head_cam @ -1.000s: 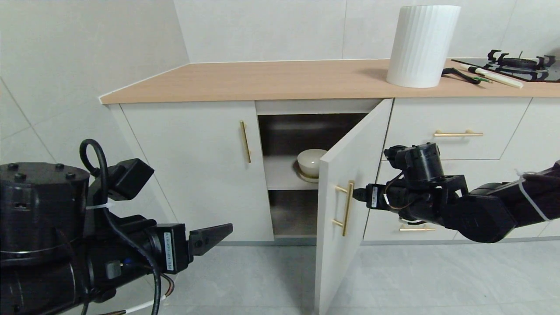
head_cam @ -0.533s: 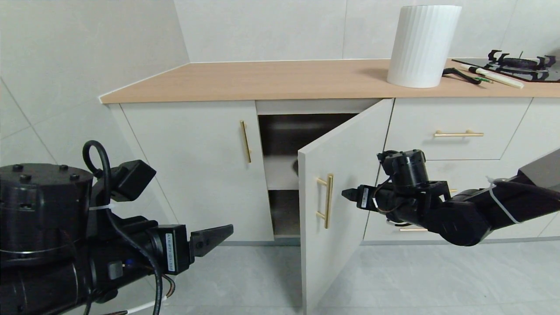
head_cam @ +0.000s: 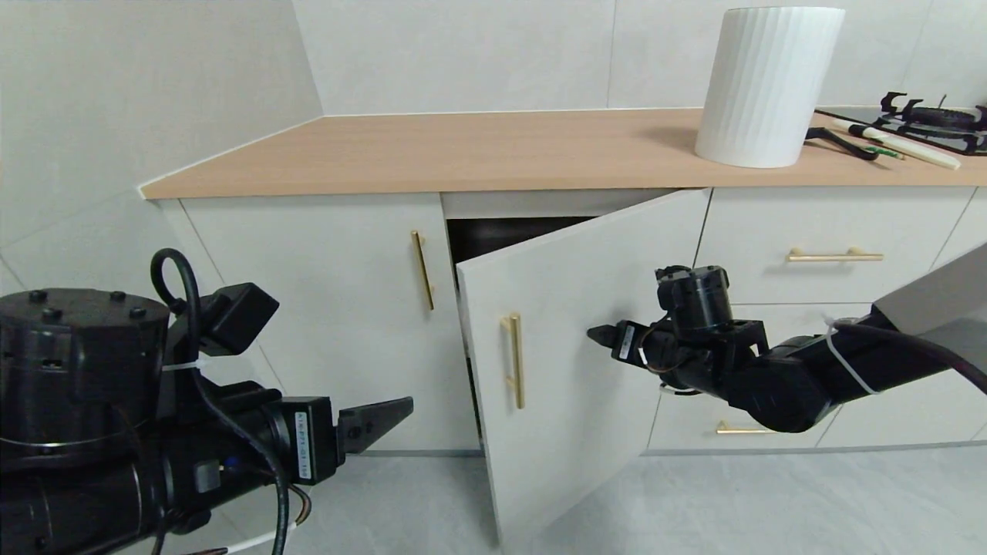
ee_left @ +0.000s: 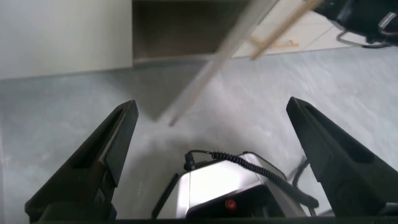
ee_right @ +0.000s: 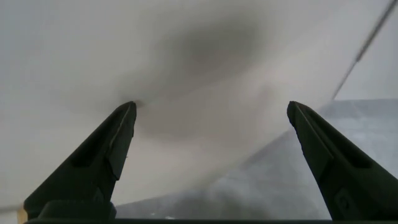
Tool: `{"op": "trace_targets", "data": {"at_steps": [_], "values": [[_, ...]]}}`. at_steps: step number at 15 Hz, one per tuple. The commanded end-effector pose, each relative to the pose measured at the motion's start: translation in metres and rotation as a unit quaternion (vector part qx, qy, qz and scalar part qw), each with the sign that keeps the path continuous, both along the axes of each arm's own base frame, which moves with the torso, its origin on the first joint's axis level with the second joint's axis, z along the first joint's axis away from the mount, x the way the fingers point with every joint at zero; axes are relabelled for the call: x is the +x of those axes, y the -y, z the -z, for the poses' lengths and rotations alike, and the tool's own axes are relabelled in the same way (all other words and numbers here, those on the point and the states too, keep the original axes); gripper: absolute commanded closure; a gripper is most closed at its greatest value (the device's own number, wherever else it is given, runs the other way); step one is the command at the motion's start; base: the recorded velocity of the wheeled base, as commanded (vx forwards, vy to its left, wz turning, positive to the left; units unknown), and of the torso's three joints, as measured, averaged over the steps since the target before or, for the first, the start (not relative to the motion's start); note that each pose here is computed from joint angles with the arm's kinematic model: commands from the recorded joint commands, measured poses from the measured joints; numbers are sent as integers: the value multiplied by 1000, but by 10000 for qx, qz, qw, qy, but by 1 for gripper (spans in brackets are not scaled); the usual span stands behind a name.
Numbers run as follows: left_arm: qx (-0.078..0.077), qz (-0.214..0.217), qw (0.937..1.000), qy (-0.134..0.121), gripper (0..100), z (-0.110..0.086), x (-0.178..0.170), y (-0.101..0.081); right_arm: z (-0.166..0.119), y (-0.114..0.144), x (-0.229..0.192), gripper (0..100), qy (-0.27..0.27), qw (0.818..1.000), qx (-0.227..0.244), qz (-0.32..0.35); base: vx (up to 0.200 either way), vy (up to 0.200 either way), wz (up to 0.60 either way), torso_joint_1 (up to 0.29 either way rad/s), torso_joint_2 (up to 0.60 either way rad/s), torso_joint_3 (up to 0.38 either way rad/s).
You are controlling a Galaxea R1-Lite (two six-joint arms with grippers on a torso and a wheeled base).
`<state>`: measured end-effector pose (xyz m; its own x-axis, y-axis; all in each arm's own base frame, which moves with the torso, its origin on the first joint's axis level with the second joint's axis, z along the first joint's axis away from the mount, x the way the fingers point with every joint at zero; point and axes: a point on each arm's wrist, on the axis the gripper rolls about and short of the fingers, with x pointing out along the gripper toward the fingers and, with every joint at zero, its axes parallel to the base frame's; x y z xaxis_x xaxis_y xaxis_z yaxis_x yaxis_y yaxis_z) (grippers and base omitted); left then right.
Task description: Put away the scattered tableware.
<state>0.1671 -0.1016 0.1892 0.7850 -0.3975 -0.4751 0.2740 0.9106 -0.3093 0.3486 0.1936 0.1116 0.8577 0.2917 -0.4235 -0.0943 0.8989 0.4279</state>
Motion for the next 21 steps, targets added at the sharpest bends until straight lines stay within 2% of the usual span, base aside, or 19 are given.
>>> {"op": "trace_targets", "data": {"at_steps": [1,12,21], "values": [[14,-3,10000,-21,0,1,1,0,-1,-3,5,0,31,9999,139,70,200,0,0,2,2,7],[22,-3,10000,-34,0,2,1,1,5,-13,31,0,226,9956,383,829,0,0,0,0,0,0],[30,-3,10000,-47,0,2,2,1,18,-17,57,0,415,9875,262,1498,0,0,0,0,0,0]]}}
